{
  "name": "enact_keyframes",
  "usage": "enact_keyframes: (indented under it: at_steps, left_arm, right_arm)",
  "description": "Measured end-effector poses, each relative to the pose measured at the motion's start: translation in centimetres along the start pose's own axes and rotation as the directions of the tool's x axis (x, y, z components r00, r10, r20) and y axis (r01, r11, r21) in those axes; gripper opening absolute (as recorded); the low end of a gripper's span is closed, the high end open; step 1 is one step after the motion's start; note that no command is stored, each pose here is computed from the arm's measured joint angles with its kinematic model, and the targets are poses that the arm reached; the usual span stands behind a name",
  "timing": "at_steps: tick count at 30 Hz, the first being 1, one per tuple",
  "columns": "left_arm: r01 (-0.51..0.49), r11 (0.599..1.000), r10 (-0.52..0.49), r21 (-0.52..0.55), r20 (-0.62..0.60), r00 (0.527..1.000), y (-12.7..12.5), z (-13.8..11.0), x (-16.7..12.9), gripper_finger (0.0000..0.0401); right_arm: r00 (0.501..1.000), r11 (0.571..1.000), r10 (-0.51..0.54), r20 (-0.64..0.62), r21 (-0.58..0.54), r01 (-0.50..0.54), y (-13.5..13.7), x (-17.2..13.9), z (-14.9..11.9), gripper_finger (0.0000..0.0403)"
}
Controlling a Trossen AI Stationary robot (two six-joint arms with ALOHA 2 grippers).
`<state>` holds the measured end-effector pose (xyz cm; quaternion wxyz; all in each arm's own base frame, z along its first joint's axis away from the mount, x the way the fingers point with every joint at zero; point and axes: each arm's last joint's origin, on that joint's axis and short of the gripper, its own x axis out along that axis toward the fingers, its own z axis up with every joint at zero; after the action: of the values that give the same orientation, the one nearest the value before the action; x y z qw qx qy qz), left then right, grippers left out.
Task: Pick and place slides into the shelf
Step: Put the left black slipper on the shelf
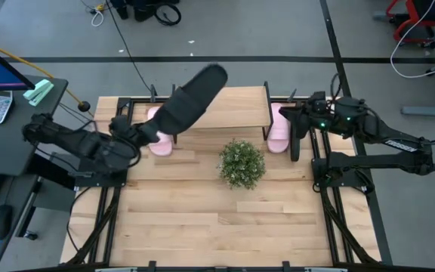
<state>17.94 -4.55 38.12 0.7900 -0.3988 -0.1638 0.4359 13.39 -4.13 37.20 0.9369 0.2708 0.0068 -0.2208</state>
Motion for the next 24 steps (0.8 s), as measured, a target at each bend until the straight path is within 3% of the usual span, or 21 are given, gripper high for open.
enact_keyframes:
  at_steps: [8,16,24]
  left_arm:
    - [-0.01,0.975,0.04,-0.223,0.13,0.991,-2.6,-4.3,3.3,0.0062]
    - [0.077,0.868,0.02,-0.49,0.191,0.981,-4.6,-9.0,7.5,0.0062]
    - [0.119,0.774,0.029,-0.621,0.223,0.974,-5.6,-13.9,11.1,0.0061]
  right_arm:
    - [0.993,0.975,0.018,0.114,-0.223,0.008,0.4,-0.1,1.0,0.0094]
    - [0.983,0.935,-0.079,0.166,-0.33,0.13,0.1,-0.1,1.1,0.0098]
    - [0.944,0.791,-0.22,0.247,-0.521,0.321,-0.3,-0.2,1.3,0.0099]
